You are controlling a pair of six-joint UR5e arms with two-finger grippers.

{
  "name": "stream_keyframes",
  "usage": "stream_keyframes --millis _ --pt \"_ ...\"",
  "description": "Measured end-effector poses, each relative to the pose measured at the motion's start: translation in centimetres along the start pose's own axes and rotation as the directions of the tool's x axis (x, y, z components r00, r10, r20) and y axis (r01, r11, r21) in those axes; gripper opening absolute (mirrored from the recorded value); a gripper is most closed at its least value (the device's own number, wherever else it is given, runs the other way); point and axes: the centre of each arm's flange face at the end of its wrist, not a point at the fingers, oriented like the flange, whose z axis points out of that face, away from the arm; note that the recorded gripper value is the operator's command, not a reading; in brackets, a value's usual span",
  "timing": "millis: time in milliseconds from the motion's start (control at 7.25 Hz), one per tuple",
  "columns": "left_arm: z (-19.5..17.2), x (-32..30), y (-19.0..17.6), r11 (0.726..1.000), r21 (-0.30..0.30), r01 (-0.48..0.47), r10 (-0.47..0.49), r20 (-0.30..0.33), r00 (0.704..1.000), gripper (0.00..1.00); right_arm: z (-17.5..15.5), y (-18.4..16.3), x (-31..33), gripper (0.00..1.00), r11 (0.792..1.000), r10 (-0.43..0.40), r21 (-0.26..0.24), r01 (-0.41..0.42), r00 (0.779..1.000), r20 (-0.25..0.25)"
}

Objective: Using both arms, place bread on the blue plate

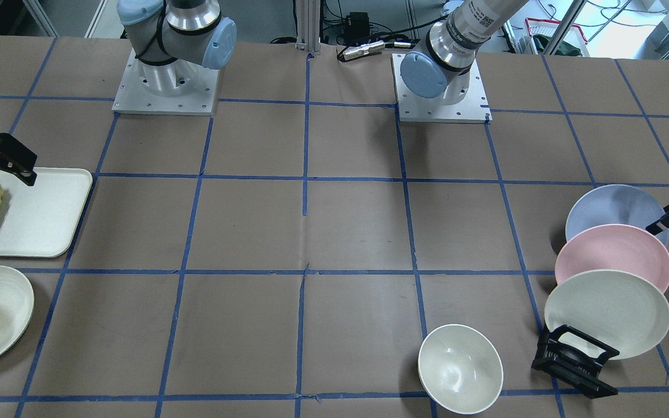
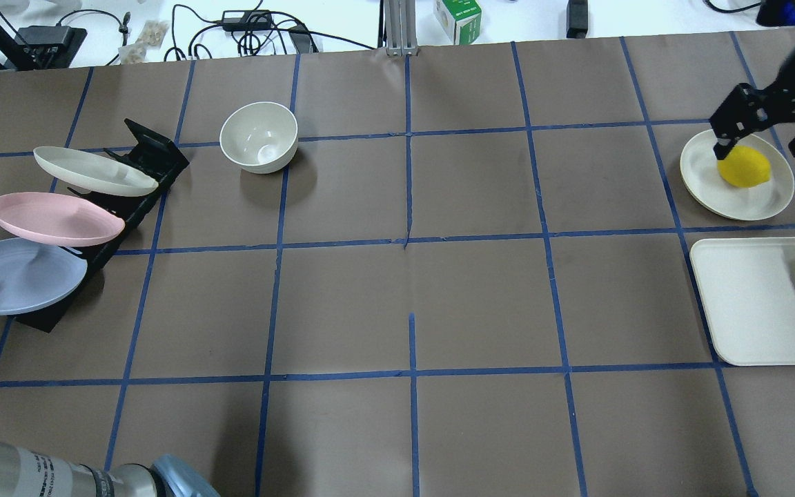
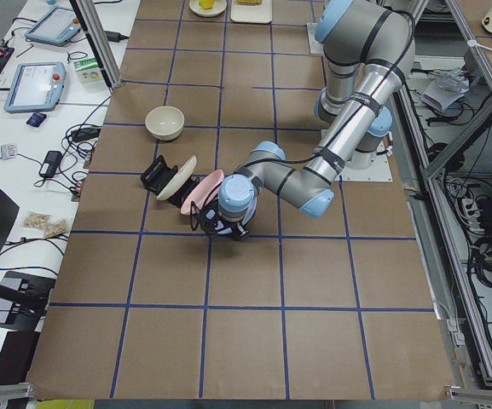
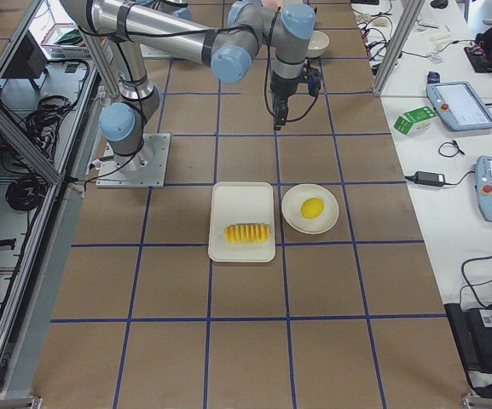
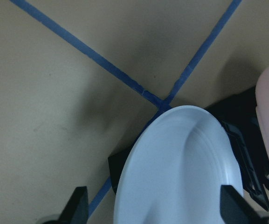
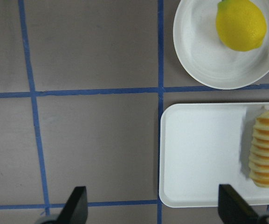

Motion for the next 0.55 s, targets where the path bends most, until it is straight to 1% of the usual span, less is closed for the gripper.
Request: stream_keyframes --millis 138,276,552 --pt "0.7 -0.2 -0.1 1.0 -0.016 0.004 -0.004 -0.004 1.0 1.0 2.5 1.2 4.5 1.0 1.0 0.013 -0.017 -0.013 1.0 0.021" --pt "1.1 -0.3 -0.2 1.0 -0.024 0.005 -0.005 -0.006 1.0 1.0 5.1 2.3 9.0 1.0 1.0 0.002 -0.004 -0.002 1.0 0.02" --pt "1.4 -0.3 -0.2 1.0 -0.03 0.005 -0.005 -0.007 1.0 1.0 11.3 3.8 18.0 1.0 0.998 -0.053 0.045 0.054 0.998 -0.02"
